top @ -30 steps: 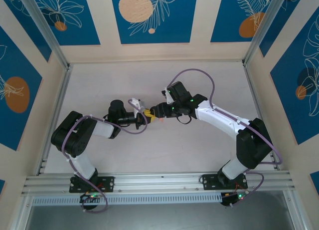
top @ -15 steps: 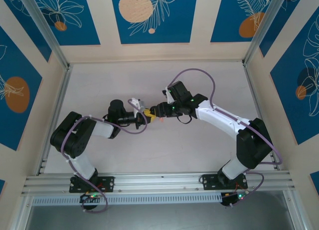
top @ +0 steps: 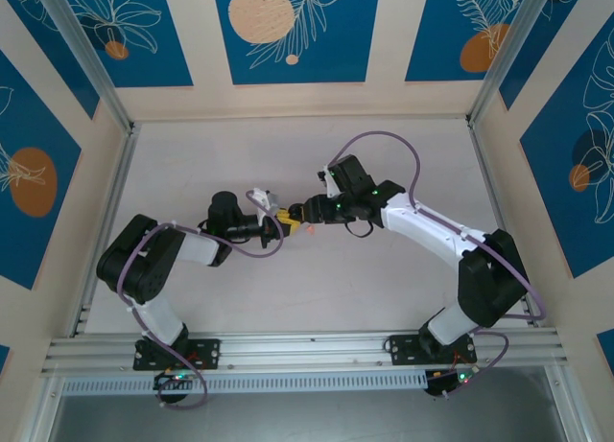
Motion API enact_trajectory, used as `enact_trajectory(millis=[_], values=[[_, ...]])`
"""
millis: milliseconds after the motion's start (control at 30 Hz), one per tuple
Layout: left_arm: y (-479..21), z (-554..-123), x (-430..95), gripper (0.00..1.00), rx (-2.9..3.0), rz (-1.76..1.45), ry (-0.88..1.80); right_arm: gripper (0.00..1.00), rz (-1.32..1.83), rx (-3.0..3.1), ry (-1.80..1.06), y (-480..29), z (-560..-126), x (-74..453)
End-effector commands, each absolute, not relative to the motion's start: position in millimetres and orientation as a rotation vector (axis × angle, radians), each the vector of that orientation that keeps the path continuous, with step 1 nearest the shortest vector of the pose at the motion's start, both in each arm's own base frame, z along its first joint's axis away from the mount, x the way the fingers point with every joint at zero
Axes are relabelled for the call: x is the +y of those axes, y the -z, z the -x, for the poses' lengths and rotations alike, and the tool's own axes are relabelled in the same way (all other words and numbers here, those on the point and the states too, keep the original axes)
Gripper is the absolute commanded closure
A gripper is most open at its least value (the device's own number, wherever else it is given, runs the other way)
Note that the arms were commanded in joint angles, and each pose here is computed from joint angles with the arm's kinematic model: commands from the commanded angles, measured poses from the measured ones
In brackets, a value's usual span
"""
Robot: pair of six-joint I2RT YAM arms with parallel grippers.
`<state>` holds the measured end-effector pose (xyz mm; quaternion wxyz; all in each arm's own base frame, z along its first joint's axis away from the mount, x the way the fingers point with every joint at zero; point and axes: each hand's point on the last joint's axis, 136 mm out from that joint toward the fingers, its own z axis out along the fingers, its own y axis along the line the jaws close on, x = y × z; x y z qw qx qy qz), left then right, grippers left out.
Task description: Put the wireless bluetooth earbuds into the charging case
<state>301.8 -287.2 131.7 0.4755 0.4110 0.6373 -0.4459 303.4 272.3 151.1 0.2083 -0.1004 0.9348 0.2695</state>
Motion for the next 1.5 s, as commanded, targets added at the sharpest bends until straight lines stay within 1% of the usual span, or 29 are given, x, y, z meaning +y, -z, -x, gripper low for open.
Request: enact_trajectory(millis=[0, 267, 333, 400, 500, 800, 1467], values=[[-140.7, -298.5, -286.0, 0.93, 1.517, -1.025, 1.075, 0.47, 0.283, 2.568, -0.815, -161.4, -299.2, 273.2], [-143.5, -295.5, -286.7, 0.93, 1.500, -1.033, 1.091, 0.48, 0.321, 2.427, -1.014, -189.0, -294.4, 272.6], [-144.0, -294.7, -287.0, 0.93, 1.495, -1.035, 1.096, 0.51, 0.339, 2.389, -1.098, -198.5, -291.3, 273.5], [-144.1, -294.4, -287.3, 0.93, 1.492, -1.035, 1.101, 0.58, 0.382, 2.362, -1.154, -206.5, -286.4, 277.2], [-145.1, -293.9, -287.8, 0.93, 1.486, -1.035, 1.109, 0.64, 0.395, 2.379, -1.149, -206.5, -285.3, 277.8], [-144.7, -293.5, -288.0, 0.93, 1.484, -1.034, 1.114, 0.74, 0.403, 2.410, -1.140, -199.8, -292.0, 283.5], [-145.8, -292.7, -288.2, 0.93, 1.479, -1.031, 1.123, 0.77, 0.427, 2.449, -1.153, -187.6, -299.0, 296.3]])
